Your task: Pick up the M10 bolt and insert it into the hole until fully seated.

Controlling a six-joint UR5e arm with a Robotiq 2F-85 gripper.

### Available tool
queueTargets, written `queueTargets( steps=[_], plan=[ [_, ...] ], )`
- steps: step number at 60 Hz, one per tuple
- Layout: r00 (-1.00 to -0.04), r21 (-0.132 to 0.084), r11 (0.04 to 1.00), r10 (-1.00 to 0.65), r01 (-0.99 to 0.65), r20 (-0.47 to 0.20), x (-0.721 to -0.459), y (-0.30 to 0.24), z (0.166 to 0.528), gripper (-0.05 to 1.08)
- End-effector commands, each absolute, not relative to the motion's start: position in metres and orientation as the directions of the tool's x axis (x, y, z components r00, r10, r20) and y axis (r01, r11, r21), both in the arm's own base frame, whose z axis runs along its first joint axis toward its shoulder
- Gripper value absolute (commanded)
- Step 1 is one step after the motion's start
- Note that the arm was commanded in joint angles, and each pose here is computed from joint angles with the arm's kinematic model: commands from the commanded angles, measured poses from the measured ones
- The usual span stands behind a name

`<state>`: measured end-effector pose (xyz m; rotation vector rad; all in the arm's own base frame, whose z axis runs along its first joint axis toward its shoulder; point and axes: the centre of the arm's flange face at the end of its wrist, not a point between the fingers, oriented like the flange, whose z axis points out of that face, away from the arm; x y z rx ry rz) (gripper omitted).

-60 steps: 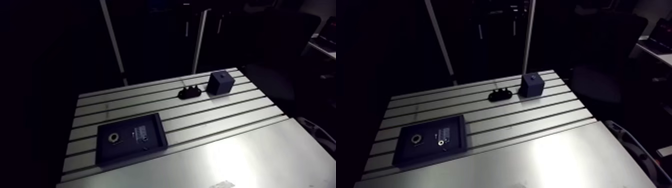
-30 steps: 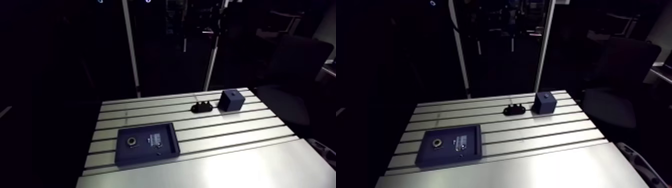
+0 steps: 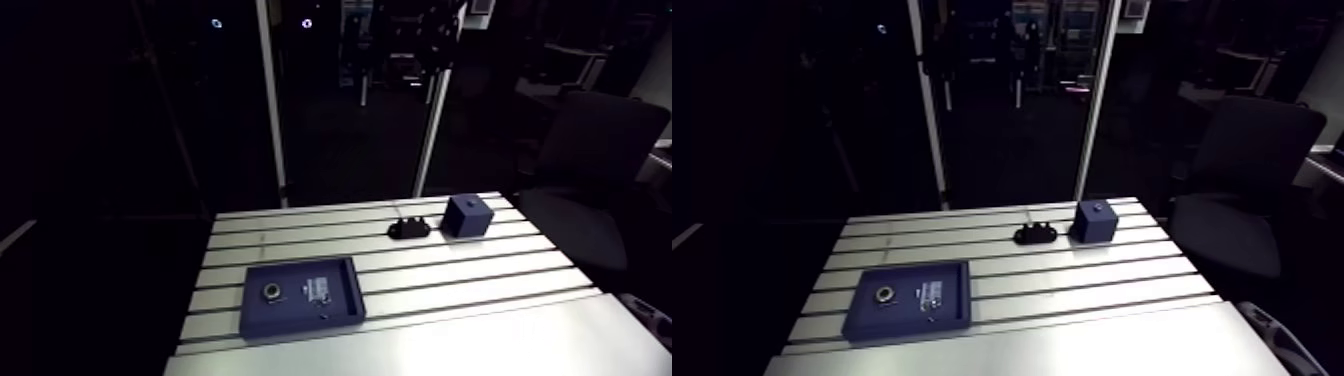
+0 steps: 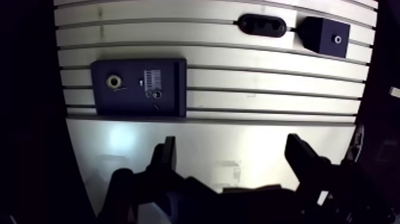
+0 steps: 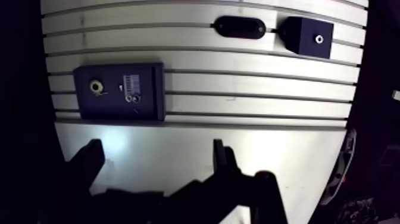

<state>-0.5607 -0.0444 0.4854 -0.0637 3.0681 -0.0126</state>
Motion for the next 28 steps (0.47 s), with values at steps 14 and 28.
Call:
queueTargets(
  steps=[14,28],
  plan=[
    [-0.996,-0.008,0.999,-0.047,-0.047,-0.082,-0.5606,-0.0456,0.4993,0.01],
    [-0.995,-0.004,0.999,-0.047,-0.047,-0.084,-0.558,-0.0456,0.499,0.01]
  ],
)
